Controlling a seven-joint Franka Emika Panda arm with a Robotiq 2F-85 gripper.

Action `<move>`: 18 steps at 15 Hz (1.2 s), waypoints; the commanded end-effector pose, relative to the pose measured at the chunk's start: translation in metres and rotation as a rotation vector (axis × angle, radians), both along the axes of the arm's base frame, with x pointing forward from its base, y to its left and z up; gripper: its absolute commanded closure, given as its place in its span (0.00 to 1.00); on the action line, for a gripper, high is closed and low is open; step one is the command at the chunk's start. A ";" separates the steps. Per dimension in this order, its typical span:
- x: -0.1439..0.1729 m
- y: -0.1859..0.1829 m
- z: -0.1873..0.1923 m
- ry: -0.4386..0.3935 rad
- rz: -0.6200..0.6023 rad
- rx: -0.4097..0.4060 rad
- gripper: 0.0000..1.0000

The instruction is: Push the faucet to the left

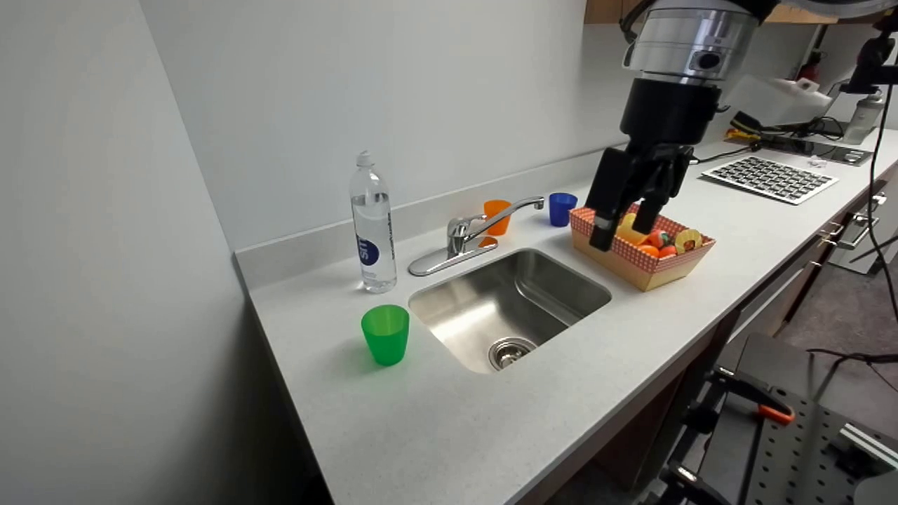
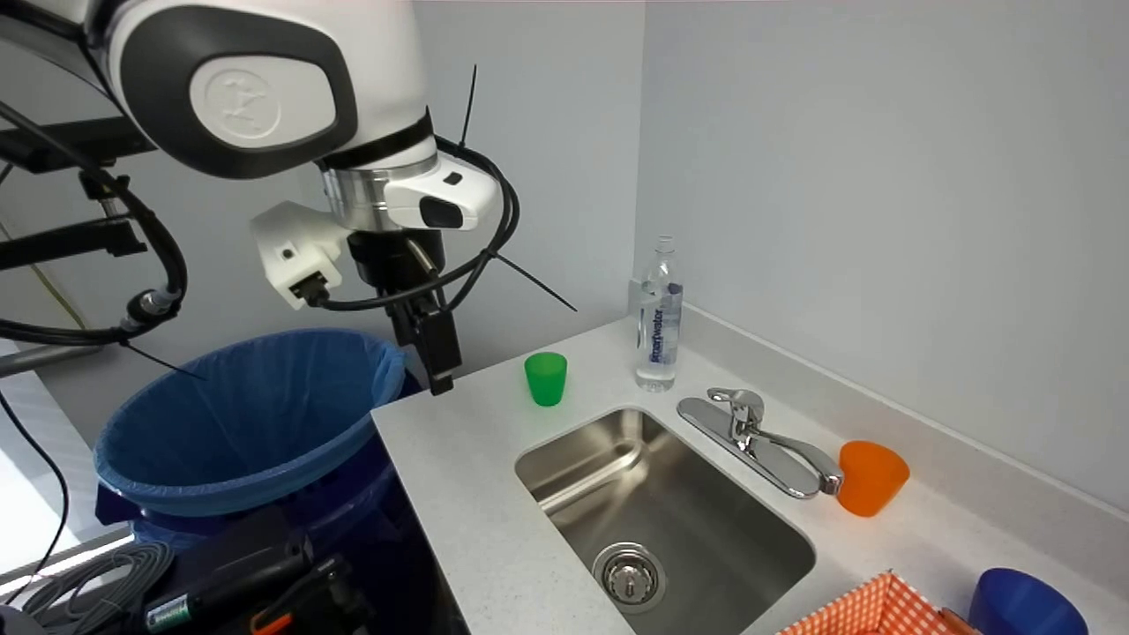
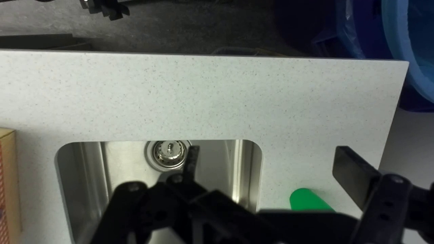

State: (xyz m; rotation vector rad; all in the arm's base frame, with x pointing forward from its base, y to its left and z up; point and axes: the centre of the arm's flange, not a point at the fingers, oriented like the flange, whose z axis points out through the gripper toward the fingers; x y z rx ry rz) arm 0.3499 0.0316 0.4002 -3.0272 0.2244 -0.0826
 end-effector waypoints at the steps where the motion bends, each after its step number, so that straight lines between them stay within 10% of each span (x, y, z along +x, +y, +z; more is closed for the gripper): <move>1: 0.029 -0.015 -0.001 -0.008 -0.034 -0.025 0.00; 18: 0.149 -0.099 0.034 -0.091 -0.218 -0.062 0.00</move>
